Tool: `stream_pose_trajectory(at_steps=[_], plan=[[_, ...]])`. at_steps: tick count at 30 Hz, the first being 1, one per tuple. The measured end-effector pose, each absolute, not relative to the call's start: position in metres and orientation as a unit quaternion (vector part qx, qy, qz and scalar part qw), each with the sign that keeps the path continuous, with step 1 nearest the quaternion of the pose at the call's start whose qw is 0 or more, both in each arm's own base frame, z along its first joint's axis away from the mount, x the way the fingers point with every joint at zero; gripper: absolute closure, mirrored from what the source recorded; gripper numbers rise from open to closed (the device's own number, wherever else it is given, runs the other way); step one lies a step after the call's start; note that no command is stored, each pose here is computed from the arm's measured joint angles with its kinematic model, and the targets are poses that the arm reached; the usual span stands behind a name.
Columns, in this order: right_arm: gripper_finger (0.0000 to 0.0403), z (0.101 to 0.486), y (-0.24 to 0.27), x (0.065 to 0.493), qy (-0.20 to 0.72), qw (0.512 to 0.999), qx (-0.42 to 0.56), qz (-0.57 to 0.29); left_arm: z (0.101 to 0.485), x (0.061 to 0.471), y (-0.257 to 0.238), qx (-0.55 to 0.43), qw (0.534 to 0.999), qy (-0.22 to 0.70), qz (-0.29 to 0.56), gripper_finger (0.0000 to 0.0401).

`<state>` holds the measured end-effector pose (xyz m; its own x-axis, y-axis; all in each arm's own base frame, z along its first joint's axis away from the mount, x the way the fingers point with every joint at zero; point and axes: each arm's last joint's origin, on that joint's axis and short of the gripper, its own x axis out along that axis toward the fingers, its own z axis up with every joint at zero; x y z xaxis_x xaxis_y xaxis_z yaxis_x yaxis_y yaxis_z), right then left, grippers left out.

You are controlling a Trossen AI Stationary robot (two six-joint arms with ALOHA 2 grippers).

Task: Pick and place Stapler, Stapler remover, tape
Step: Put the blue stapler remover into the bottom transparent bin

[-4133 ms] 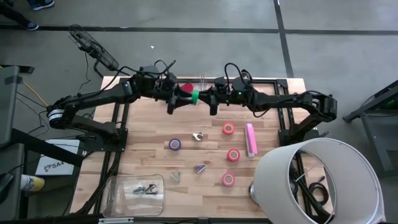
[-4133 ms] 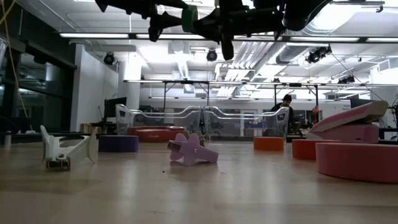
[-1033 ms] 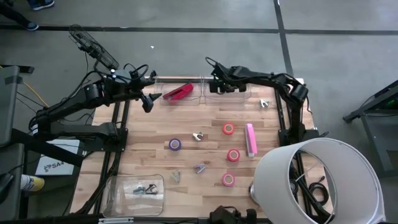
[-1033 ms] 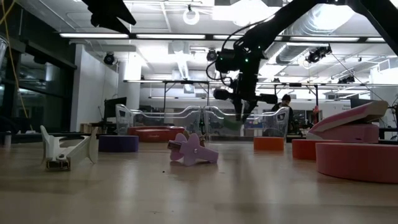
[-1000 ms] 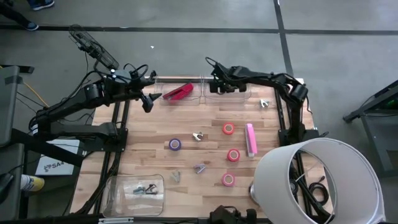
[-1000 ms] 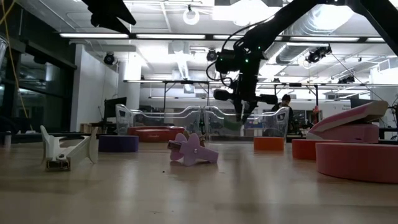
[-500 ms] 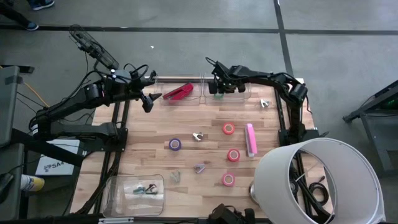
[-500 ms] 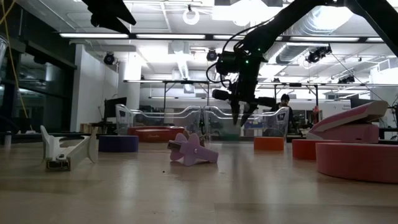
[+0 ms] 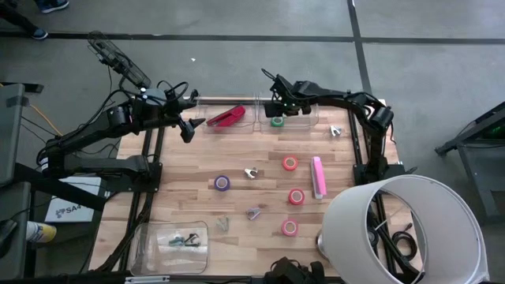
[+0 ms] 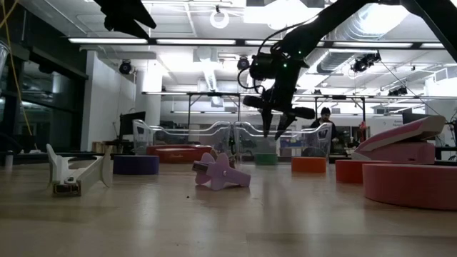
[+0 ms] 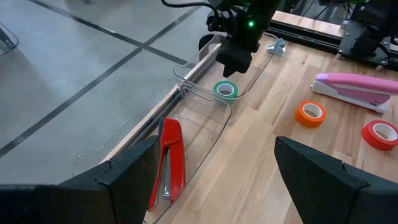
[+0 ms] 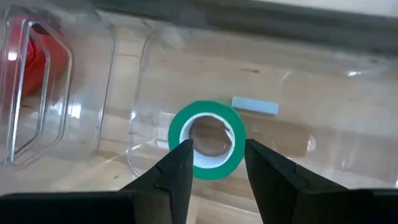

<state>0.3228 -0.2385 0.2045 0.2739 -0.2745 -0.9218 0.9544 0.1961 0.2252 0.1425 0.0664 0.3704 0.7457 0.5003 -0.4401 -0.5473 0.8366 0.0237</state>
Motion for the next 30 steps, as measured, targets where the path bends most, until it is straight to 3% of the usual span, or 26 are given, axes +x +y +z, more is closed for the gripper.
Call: stream_pose_trajectory(at_steps=[16, 30], plan=[[0.0265, 0.227, -0.239, 0.330, 0.344, 0.738, 0.414, -0.407, 0.370, 0.143, 0.066, -0.056, 0.933, 0.219, 0.281, 0.0091], [0.0265, 0.279, -0.233, 0.347, 0.199, 0.858, 0.335, -0.335, 0.375, 0.140, 0.065, -0.078, 0.935, 0.191, 0.287, 0.0091]])
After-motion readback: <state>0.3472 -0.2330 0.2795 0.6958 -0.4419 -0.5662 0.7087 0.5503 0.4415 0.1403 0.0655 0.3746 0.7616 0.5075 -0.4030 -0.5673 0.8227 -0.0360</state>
